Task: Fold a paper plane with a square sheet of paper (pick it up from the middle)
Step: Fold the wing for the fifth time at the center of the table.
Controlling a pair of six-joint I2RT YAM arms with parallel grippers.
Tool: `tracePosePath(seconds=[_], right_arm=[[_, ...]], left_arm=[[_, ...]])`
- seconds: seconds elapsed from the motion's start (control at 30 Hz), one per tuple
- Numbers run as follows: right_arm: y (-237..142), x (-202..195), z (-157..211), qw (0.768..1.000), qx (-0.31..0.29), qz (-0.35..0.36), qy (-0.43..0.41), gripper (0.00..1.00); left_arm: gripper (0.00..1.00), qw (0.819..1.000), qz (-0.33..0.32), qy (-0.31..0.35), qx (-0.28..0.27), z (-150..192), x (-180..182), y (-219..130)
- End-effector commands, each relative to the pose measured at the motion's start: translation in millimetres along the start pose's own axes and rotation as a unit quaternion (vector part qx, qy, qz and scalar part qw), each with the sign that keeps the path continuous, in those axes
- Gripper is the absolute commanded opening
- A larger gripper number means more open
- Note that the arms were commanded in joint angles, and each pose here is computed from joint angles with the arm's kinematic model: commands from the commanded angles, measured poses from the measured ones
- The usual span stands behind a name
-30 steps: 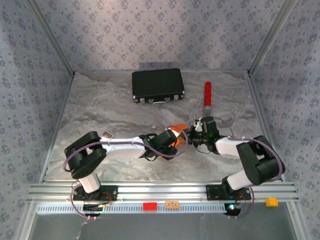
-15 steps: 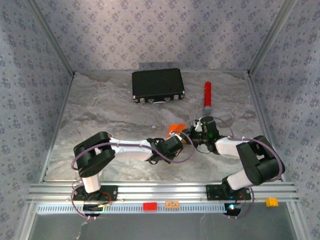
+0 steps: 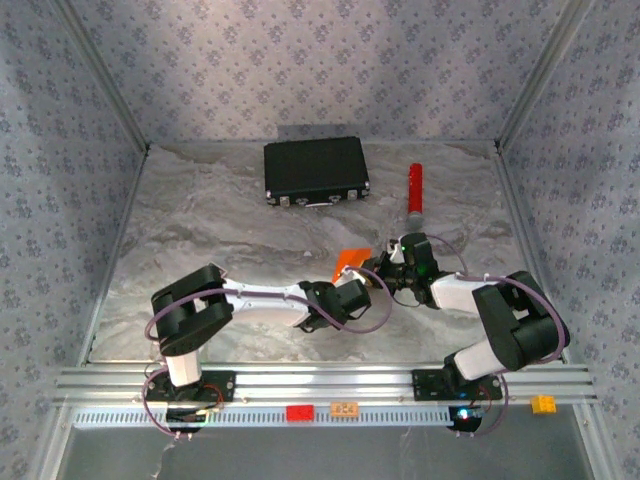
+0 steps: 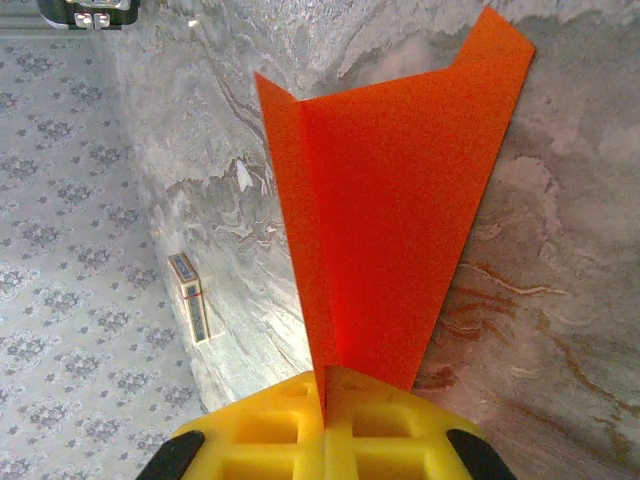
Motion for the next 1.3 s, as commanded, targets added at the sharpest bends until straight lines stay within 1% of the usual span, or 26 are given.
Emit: tracePosePath(seconds=[0.0,0.23,0.4,0.5,0.63,1.1,1.27], right_arm=[[-1.5,9.5,-4.8,1.0,-0.01,-0.009,-0.005,0.07],[-1.5,8.6,-4.8,1.0,-0.01,-0.008,-0.003,0.07],[-2.2,8.9,-4.9,1.0,-0.011,-0.008,-0.003,0.07],[-2.4,9.9,-5.1,1.0,-0.011,-0.009,-0.004,0.06],[-2.6,9.1,-5.2,1.0,-0.012,-0.008,-0.004,0.06],[-3.2,8.7,-4.9,1.0,-0.012,-0.006,-0.004,0.06],[-3.6,9.4,-5.4,1.0,-0.013,-0.006,-0.005,0.05]], left_arm=[[0.36,1.0,-0.017,0.013,-0.008,-3.0,0.7,-3.0],[0.27,1.0,-0.017,0.014,-0.008,-2.1,0.2,-2.8],[0.27,1.0,-0.021,0.014,-0.009,-2.3,1.2,-3.2],[0.3,1.0,-0.026,0.014,-0.008,-1.6,2.3,-2.5],[0.3,0.999,-0.027,0.016,-0.009,-1.8,2.4,-2.7],[0.14,0.999,-0.026,0.014,-0.011,-1.8,2.7,-2.6],[0.19,0.999,-0.029,0.014,-0.015,-2.2,3.7,-3.4]])
Point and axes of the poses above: each hand's point on the last joint's axis, 136 mm out from that joint toward the fingers, its own y axis out along the fingers, its own x axis along the line the jaws close on, z = x × y, the point moved 7 cm from there along -y, back along the fingers, and after that the axes turned 7 degrees about -y, right-handed, at the moved point
